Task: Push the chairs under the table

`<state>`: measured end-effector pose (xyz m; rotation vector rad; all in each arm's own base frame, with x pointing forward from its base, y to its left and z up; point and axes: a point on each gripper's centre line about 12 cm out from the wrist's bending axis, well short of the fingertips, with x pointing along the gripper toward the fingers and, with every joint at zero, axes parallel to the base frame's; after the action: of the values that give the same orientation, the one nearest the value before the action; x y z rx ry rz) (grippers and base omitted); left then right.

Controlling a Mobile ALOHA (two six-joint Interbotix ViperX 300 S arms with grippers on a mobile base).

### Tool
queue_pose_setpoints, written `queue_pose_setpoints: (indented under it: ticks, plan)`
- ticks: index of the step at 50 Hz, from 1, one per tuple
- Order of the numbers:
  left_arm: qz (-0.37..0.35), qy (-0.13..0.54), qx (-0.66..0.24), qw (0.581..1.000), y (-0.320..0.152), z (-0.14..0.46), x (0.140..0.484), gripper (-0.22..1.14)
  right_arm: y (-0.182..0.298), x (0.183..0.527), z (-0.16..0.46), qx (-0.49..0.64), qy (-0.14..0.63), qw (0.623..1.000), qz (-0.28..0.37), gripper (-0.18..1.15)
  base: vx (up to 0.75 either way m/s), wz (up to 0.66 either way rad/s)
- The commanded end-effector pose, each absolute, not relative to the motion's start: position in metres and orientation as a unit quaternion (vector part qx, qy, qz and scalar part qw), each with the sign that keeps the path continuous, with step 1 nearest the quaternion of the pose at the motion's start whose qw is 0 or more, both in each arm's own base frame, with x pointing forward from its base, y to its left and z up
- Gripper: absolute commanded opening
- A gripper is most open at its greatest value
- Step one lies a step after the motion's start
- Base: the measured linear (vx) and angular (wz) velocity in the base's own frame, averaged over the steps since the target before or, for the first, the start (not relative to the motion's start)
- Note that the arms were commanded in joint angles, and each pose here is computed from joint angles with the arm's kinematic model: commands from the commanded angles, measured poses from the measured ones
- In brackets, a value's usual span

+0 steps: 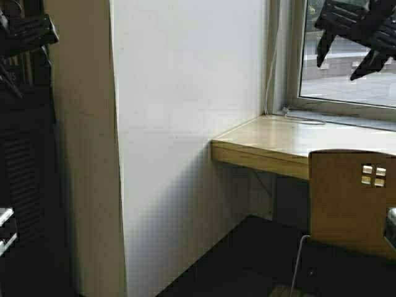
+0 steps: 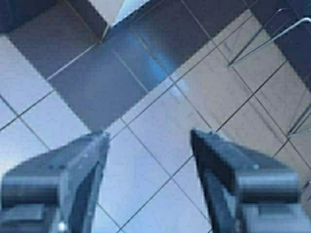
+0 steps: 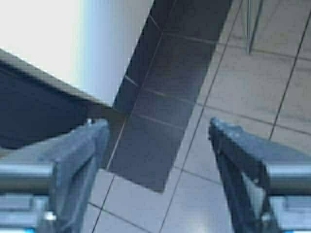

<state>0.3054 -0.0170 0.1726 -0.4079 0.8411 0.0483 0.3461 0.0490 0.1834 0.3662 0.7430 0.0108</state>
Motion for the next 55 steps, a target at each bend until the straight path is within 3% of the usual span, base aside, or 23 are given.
queue_pose_setpoints:
  ticks: [1,55]
  plan:
    - [0.022,0.389,-0.199,0.899,-0.017,0.182,0.311,0.87,0.049,0.354,0.194,0.178,0.343,0.922,0.007,0.95,-0.39,0.05]
    - [0.015,0.427,-0.195,0.883,-0.027,0.160,0.312,0.87,0.050,0.361,0.185,0.180,0.360,0.915,0.005,0.95,-0.34,-0.10]
